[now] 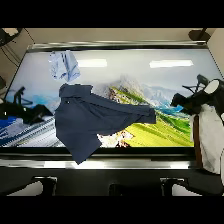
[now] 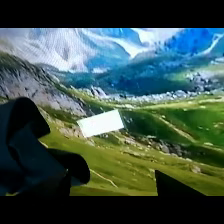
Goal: Fold the shirts.
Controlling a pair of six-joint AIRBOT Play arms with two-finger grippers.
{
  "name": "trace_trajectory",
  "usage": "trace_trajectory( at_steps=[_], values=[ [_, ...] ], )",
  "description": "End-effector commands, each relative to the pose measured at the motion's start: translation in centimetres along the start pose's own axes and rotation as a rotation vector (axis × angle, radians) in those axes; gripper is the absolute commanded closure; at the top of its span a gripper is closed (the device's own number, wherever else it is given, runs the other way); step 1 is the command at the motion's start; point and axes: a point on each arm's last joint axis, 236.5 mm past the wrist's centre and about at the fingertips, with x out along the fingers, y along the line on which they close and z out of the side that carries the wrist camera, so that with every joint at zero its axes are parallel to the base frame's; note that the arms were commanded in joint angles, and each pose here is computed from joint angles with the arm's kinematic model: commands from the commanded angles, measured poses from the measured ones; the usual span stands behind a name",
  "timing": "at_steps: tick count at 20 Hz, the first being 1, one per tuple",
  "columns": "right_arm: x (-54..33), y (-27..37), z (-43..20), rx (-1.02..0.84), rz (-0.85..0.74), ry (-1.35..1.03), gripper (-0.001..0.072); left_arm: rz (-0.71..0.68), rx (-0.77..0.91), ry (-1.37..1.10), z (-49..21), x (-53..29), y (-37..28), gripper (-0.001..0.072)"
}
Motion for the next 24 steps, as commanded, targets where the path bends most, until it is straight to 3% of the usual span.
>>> trace_trajectory(
  at_steps=[1, 3, 5, 9, 13, 15, 16, 17, 18, 19, 20, 24],
  values=[
    [1.6, -0.2, -5.7, -0.083, 0.079, 0.217, 0.0099, -0.022, -0.088, 0.157, -8.6, 3.4, 3.0, 0.0053],
    [2.9, 0.7, -6.7, -0.049, 0.131, 0.235, 0.0092, -0.032, -0.128, 0.157, -9.8, 5.7, 3.3, 0.0053],
    [4.0, 1.4, -7.5, -0.017, 0.174, 0.25, 0.0021, -0.051, -0.152, 0.111, -9.5, 7.3, 2.9, 0.0054],
    [5.5, 1.9, -8.2, -0.082, 0.193, 0.261, 0.0013, -0.058, -0.147, 0.009, -7.1, 8.8, 1.8, 0.0068],
    [7.6, 4.4, -7.1, -0.188, 0.168, 0.179, 0.0012, -0.029, -0.176, -0.071, -5.2, 9.1, 2.4, 0.033],
    [8.6, 6.0, -6.5, -0.219, 0.169, 0.136, 0.0016, -0.022, -0.191, -0.1, -4.5, 9.0, 2.6, 0.063],
    [9.1, 6.7, -7.0, -0.239, 0.171, 0.144, 0.0019, -0.02, -0.191, -0.107, -4.3, 9.0, 2.6, 0.0674],
    [9.5, 7.5, -7.5, -0.261, 0.172, 0.155, 0.0045, -0.02, -0.188, -0.108, -4.3, 9.0, 2.6, 0.0675],
    [9.8, 8.2, -7.8, -0.285, 0.173, 0.154, 0.0156, -0.021, -0.176, -0.114, -4.0, 8.8, 2.5, 0.0675],
    [10.0, 8.9, -7.7, -0.306, 0.172, 0.134, 0.0379, -0.023, -0.143, -0.125, -3.6, 8.3, 2.2, 0.0676],
    [9.9, 9.4, -7.3, -0.315, 0.175, 0.11, 0.0674, -0.029, -0.091, -0.151, -2.7, 7.3, 1.5, 0.0676],
    [3.4, 11.8, -2.1, -0.414, 0.188, -0.104, 0.0668, -0.052, 0.181, -0.524, 5.3, -6.1, -5.8, 0.0677]
  ],
)
